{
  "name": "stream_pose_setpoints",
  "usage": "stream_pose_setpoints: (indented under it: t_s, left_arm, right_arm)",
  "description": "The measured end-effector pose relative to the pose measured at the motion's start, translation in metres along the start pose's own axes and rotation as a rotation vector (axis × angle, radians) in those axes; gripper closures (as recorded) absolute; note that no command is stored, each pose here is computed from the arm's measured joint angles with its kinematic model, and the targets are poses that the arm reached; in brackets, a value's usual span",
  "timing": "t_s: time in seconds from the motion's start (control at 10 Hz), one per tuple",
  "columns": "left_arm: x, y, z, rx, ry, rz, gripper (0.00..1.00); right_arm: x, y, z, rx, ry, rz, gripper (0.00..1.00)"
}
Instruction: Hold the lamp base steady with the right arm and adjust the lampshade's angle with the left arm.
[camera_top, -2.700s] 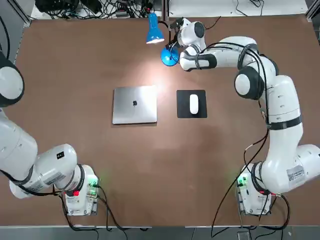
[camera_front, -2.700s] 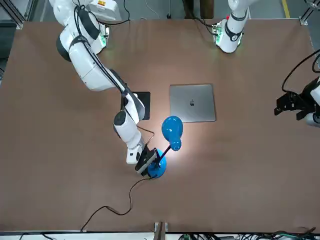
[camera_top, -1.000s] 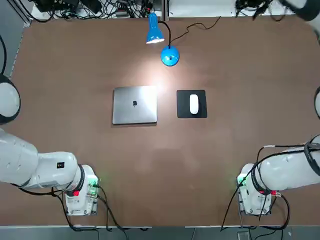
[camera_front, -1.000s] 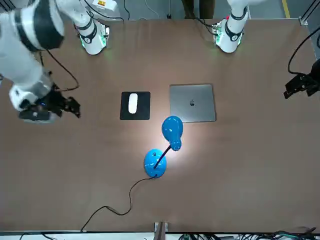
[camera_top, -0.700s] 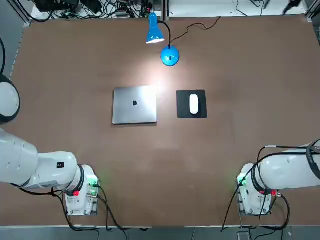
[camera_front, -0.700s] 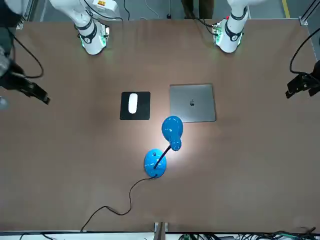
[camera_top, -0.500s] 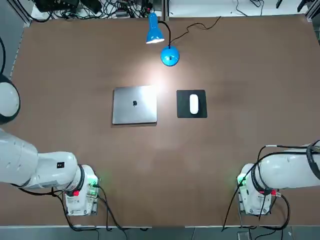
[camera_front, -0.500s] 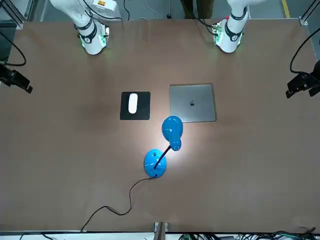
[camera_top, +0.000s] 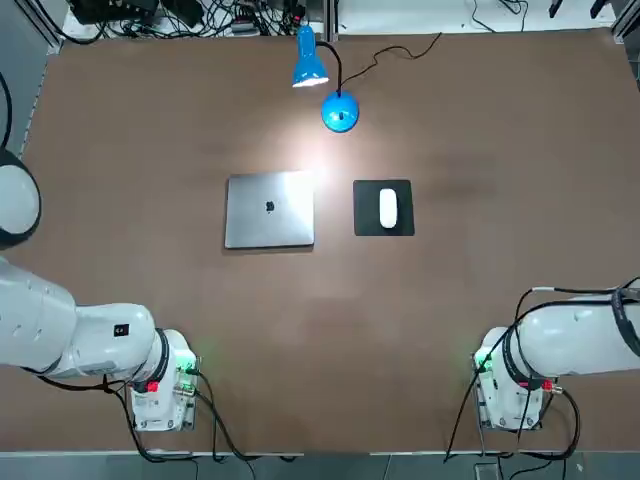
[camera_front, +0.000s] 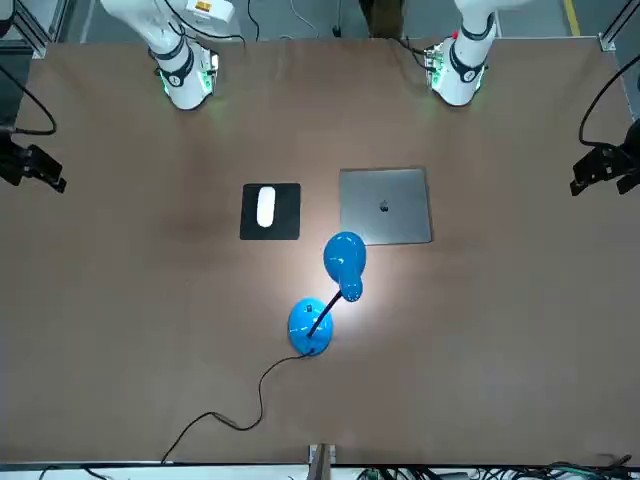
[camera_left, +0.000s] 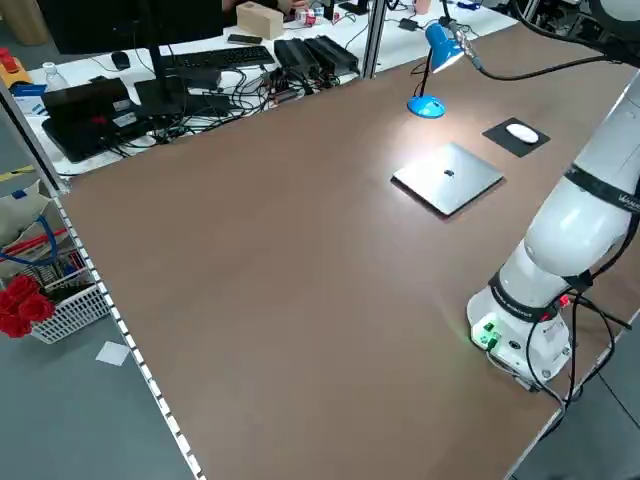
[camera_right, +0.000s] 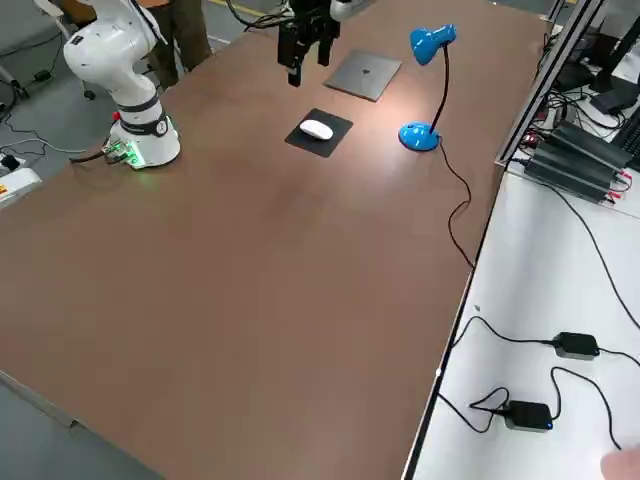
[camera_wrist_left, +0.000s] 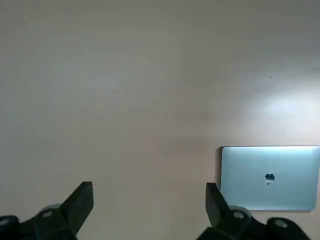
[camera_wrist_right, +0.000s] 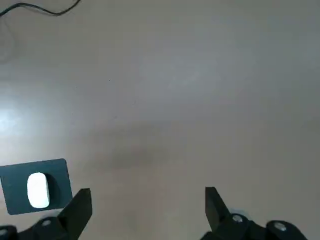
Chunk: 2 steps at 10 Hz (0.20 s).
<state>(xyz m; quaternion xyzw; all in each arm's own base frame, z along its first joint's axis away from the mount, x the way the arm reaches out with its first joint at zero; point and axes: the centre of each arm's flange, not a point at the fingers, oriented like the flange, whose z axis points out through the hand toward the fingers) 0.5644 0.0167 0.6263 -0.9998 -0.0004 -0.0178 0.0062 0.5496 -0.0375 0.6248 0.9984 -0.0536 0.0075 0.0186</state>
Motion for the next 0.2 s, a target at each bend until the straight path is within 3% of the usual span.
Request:
stream_pose_setpoints:
  t_s: [0.2]
  left_arm:
    - [0.0, 0.0002, 0.0, 0.0, 0.0, 0.0, 0.01]
  right_arm:
    - [0.0002, -0.0053, -0.0004, 0.004, 0.004, -0.009, 0.0]
